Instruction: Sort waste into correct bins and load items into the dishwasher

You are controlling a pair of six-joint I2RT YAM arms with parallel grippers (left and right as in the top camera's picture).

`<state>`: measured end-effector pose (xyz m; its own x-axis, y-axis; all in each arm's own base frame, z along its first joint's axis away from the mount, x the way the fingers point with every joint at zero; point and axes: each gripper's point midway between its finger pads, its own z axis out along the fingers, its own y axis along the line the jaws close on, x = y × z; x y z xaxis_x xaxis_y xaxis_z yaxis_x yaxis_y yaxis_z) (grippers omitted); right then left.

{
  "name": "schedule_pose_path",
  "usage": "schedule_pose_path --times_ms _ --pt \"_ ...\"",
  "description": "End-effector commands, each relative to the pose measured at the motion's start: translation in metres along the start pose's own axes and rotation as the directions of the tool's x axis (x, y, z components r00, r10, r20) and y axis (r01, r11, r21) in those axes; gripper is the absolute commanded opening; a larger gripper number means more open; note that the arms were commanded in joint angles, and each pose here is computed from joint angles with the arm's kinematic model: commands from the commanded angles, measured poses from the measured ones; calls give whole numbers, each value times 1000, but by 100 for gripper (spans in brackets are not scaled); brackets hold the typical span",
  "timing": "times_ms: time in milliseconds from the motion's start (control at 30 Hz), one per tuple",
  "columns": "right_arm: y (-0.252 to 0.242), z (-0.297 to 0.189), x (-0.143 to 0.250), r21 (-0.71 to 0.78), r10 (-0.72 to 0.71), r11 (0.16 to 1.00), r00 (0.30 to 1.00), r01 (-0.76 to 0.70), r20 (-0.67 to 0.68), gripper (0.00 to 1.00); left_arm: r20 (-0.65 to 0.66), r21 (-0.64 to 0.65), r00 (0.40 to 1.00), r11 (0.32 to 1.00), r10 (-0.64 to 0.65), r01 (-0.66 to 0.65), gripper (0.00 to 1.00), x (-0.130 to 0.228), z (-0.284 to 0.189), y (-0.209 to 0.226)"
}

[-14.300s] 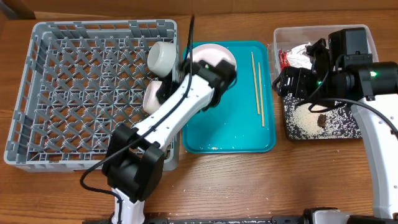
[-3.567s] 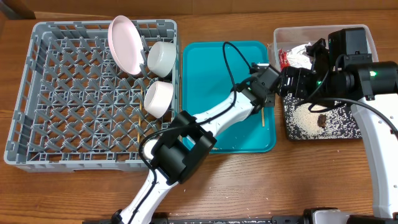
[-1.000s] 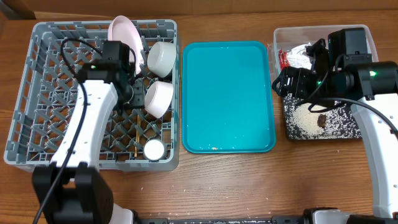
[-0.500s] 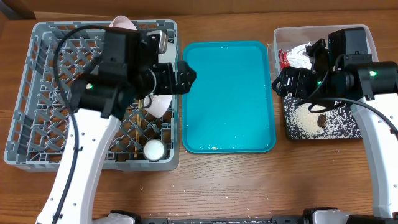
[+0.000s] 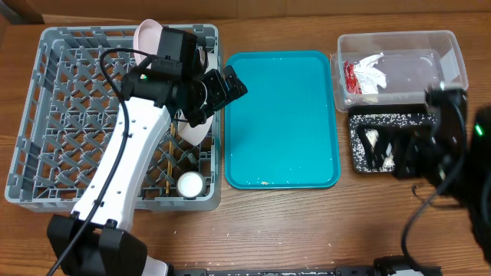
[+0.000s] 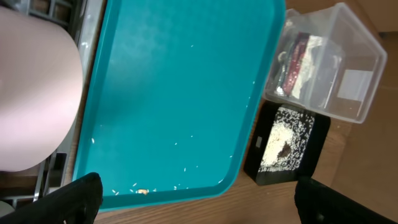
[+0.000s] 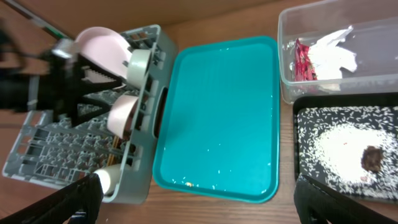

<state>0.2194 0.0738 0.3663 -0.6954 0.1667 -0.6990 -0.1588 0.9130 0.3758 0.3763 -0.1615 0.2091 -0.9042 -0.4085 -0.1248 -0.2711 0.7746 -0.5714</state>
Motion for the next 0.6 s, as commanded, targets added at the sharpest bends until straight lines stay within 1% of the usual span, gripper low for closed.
schedule_pose_path --times_ms 0,33,67,100,133,167,233,367,567 --pt "-9 -30 -3 84 -59 995 991 49 122 100 -26 -11 999 1000 -20 20 100 0 12 3" --pt "-17 -36 -7 129 -75 990 982 52 175 100 -31 -16 999 1000 -23 23 100 0 15 4" --pt "-20 -36 -10 146 -118 985 971 88 210 100 -33 -19 999 1000 -25 24 100 0 16 5" --pt "-21 -30 -13 160 -247 964 934 211 257 100 -37 -22 999 999 -27 26 100 0 18 6" --pt "-21 -21 -11 160 -339 939 896 304 286 100 -37 -22 999 999 -27 26 100 0 18 6" --pt "-21 -13 -7 156 -391 920 867 359 308 100 -37 -22 999 999 -27 26 100 0 18 6" --pt "-22 0 1 151 -452 892 823 426 344 100 -37 -22 999 999 -27 26 100 0 18 6" --pt "-32 27 17 178 -503 860 733 479 458 100 -37 -22 999 999 -27 27 100 0 18 6" --pt "-46 55 47 204 -524 838 640 506 562 100 -37 -22 999 999 -27 27 100 0 18 6"
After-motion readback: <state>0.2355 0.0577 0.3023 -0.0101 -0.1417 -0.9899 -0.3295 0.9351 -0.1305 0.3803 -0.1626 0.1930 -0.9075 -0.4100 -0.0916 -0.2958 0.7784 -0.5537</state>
